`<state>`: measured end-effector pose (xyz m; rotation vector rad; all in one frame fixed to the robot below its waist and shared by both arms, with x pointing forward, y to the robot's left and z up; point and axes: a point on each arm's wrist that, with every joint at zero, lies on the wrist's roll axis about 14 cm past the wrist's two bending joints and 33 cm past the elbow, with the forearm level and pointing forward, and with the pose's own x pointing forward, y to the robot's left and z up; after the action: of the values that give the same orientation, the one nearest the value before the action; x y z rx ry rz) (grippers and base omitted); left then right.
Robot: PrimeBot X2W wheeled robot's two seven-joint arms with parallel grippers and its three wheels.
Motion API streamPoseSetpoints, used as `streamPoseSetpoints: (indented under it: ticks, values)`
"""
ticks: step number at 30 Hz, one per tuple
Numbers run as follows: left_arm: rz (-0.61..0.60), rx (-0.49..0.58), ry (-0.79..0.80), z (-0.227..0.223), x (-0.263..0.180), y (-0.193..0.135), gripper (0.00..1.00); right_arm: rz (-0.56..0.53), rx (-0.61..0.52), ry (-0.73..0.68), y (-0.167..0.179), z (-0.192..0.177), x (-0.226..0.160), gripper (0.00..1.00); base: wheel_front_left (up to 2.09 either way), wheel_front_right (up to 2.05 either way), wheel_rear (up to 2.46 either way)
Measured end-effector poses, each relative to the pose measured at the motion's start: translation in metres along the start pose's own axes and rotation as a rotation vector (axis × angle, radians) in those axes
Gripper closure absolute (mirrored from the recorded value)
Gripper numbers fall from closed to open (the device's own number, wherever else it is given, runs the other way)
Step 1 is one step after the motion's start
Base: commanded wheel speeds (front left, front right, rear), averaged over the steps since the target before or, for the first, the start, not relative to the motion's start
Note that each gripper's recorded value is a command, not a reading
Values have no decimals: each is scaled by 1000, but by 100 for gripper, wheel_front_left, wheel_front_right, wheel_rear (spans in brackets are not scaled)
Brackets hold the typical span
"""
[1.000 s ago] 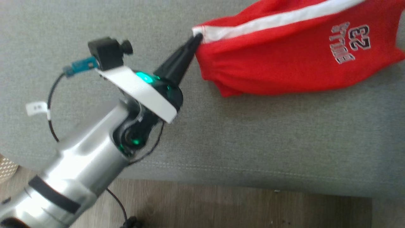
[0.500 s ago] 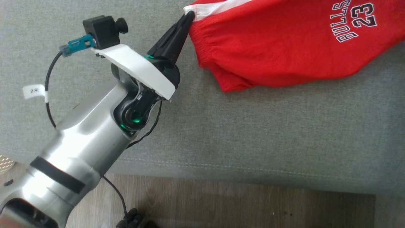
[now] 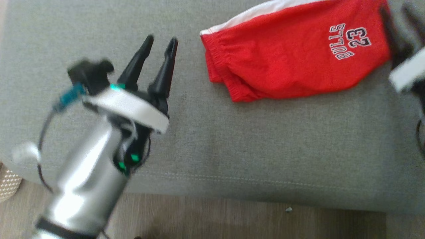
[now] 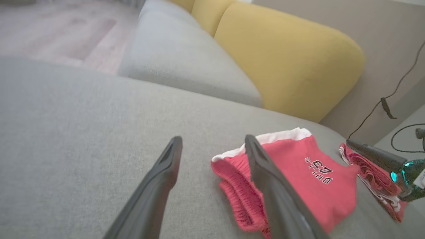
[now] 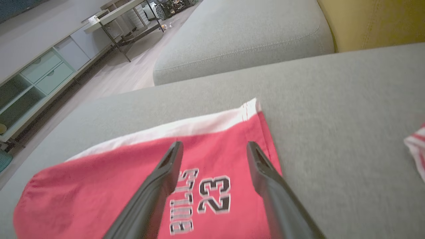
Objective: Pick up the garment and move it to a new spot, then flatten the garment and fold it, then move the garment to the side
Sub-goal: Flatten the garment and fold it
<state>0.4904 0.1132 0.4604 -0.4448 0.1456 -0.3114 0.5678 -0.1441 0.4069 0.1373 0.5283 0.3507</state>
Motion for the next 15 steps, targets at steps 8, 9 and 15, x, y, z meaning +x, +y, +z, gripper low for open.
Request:
streamPoseSetpoints:
  ticks: [8,9,15]
  values:
    - [162,204,-201,27,-71,-18,0,-81,34,-3,-13,-22,-24,0,0,0,0]
    - [185,235,-211,30,-78,-14,0,-87,30,-3,-14,-21,-22,0,0,0,0]
    - [244,385,-238,42,-101,-14,0,-143,-33,69,-26,-26,-7,0,0,0,0]
